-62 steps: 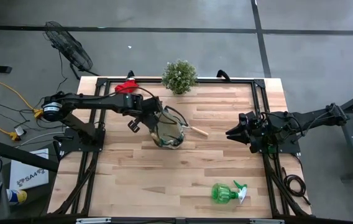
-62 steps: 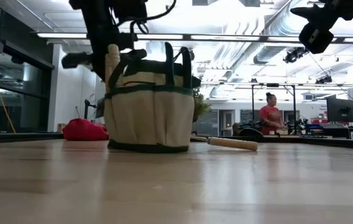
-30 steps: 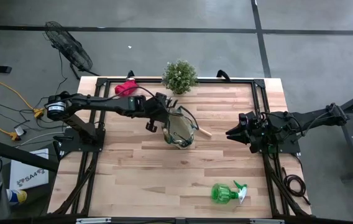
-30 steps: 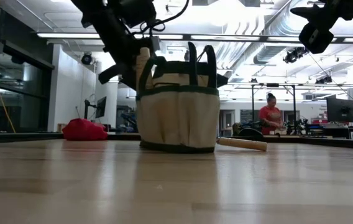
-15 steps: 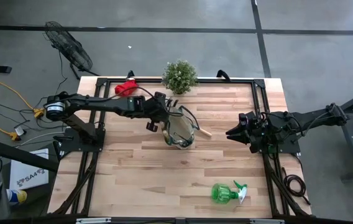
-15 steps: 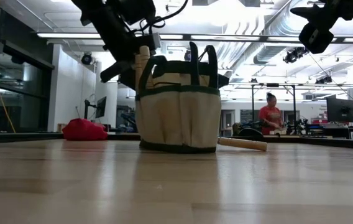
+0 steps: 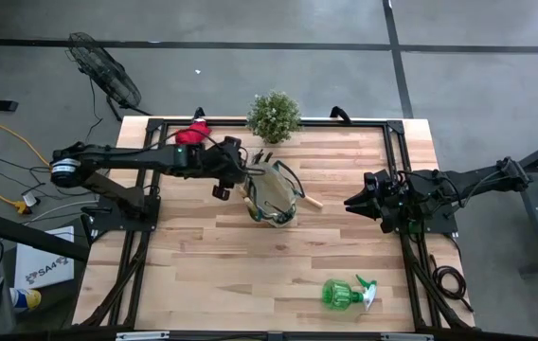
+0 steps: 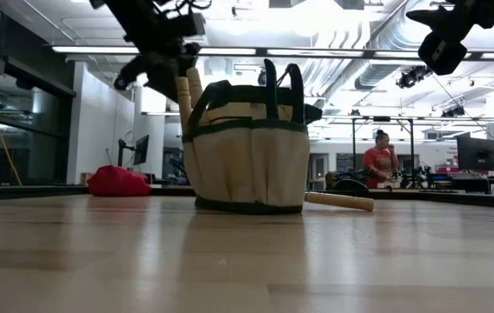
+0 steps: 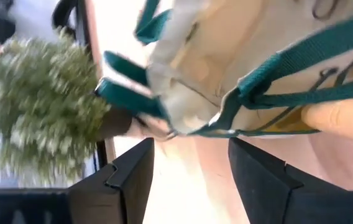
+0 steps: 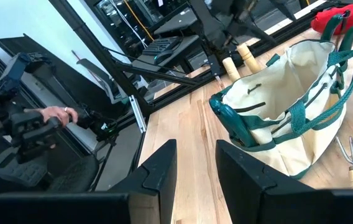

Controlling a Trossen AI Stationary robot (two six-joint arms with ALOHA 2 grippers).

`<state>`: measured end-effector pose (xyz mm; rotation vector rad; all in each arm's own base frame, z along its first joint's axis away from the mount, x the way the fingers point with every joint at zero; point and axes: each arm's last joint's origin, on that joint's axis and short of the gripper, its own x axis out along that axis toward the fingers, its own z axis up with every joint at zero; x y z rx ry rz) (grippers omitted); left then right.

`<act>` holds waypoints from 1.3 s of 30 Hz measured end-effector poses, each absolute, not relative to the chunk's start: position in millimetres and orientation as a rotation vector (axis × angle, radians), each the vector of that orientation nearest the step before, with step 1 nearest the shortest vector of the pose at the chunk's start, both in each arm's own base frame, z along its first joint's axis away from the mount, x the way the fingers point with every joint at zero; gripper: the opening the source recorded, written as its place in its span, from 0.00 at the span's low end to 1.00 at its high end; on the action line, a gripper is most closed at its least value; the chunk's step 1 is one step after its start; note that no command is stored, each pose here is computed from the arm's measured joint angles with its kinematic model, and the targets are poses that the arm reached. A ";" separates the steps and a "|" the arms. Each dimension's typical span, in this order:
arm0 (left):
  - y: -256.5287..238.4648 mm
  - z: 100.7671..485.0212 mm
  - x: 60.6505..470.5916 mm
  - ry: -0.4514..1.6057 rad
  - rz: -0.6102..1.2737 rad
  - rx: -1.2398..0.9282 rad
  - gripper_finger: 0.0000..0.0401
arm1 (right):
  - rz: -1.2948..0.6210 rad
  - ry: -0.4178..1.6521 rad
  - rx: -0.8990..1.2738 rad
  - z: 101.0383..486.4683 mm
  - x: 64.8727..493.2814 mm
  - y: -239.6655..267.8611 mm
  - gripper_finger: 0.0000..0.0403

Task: Pick & Place Garden tools in Gardening bag
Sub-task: Put the brown hand rake into the brown gardening bag

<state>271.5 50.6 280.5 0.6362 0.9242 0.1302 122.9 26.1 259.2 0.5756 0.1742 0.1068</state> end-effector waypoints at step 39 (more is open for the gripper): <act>20.1 318.2 174.2 0.336 0.403 -0.485 0.11 | 0.102 0.133 0.300 260.9 123.3 25.4 0.26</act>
